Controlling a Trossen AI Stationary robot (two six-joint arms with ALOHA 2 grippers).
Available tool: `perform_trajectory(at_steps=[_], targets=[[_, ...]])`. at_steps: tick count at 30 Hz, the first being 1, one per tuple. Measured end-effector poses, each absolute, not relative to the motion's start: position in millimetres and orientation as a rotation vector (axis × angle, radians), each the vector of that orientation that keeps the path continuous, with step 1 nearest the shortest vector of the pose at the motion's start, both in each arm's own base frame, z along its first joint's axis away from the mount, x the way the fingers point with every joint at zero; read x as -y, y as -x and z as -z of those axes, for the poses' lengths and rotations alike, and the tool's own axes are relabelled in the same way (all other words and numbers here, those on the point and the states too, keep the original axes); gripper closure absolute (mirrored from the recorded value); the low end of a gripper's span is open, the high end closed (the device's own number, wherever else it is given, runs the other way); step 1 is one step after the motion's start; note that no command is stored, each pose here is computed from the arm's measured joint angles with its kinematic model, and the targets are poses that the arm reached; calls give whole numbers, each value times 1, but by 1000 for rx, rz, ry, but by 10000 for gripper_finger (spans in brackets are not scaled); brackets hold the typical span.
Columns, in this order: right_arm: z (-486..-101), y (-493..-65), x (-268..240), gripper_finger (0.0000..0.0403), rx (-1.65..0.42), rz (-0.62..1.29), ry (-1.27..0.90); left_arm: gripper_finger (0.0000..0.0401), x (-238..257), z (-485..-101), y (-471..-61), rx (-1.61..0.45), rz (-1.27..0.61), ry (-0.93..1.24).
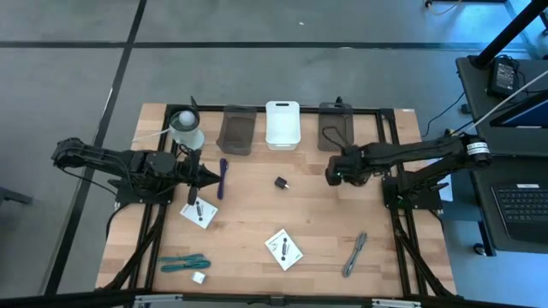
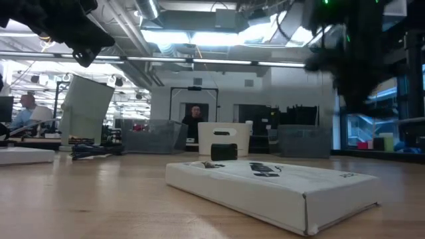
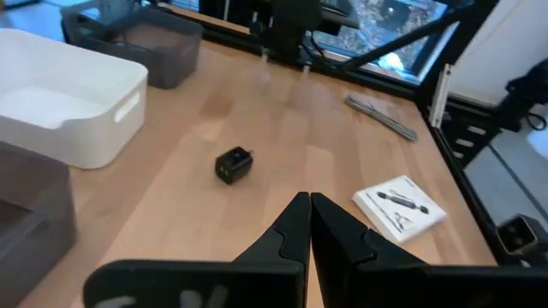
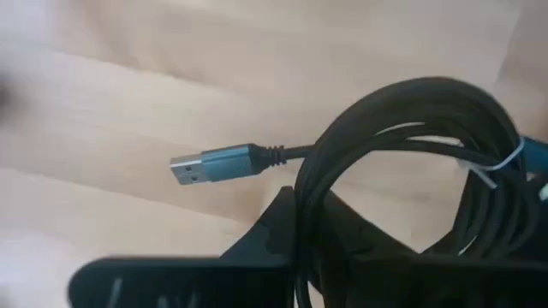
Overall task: Pick and place items into bin
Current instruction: Put the black charger cable into the right black bin
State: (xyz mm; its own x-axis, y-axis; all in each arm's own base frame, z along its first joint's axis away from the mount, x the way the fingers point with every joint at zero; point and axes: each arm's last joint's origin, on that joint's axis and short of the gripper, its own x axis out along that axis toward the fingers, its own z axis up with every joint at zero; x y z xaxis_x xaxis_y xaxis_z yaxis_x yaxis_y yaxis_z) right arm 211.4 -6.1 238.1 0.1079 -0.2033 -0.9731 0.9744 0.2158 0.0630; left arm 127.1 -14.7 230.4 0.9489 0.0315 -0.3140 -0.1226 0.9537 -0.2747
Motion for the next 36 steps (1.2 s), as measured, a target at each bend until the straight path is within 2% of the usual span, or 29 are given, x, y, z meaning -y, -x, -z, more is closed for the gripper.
perform_trajectory(at_steps=[7,13,24,36], targets=[[-314,-228,28,385,-854,1024,-784,395,12,-230,-127,-294,-175,280],[-340,-230,70,385,-794,1046,-675,395,10,-231,-127,-275,-233,271],[-307,-242,152,385,-911,974,-651,395,9,-233,-127,-254,-267,272],[-239,-254,208,381,-1173,921,-648,395,7,-234,-127,-224,-348,287]])
